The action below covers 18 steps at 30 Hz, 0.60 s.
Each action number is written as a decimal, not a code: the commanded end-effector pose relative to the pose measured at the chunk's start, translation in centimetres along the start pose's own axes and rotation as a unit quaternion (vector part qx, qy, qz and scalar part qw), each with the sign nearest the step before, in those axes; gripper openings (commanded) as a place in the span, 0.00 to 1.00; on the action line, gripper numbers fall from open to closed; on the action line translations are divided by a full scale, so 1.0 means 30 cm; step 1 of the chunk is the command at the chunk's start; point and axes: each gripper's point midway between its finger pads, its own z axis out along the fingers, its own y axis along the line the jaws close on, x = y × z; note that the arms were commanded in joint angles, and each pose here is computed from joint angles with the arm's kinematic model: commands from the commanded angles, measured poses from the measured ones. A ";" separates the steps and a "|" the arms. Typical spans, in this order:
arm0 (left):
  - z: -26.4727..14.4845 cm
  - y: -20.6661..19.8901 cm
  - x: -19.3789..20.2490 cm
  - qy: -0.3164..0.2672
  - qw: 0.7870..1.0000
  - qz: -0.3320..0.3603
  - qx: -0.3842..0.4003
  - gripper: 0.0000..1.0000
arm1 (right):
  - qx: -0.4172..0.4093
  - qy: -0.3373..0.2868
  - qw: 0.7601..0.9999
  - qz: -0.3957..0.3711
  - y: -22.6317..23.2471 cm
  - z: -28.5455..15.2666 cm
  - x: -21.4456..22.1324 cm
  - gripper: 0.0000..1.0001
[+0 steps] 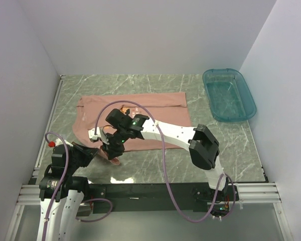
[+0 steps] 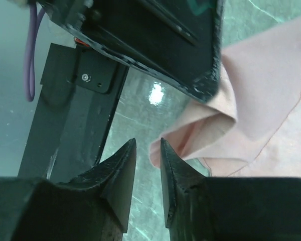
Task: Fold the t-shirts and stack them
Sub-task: Fold the tshirt
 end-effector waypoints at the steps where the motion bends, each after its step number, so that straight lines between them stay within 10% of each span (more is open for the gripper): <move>1: -0.020 -0.051 -0.027 -0.017 0.999 0.001 0.028 0.00 | 0.008 -0.014 1.000 -0.018 0.025 -0.041 -0.049 0.35; 10: -0.027 -0.060 -0.029 -0.018 0.999 0.004 0.032 0.00 | 0.125 -0.043 0.991 0.019 -0.091 -0.117 -0.082 0.68; 18: -0.029 -0.063 -0.029 -0.018 0.999 0.003 0.034 0.00 | 0.124 -0.076 0.982 0.123 -0.061 -0.014 -0.072 0.77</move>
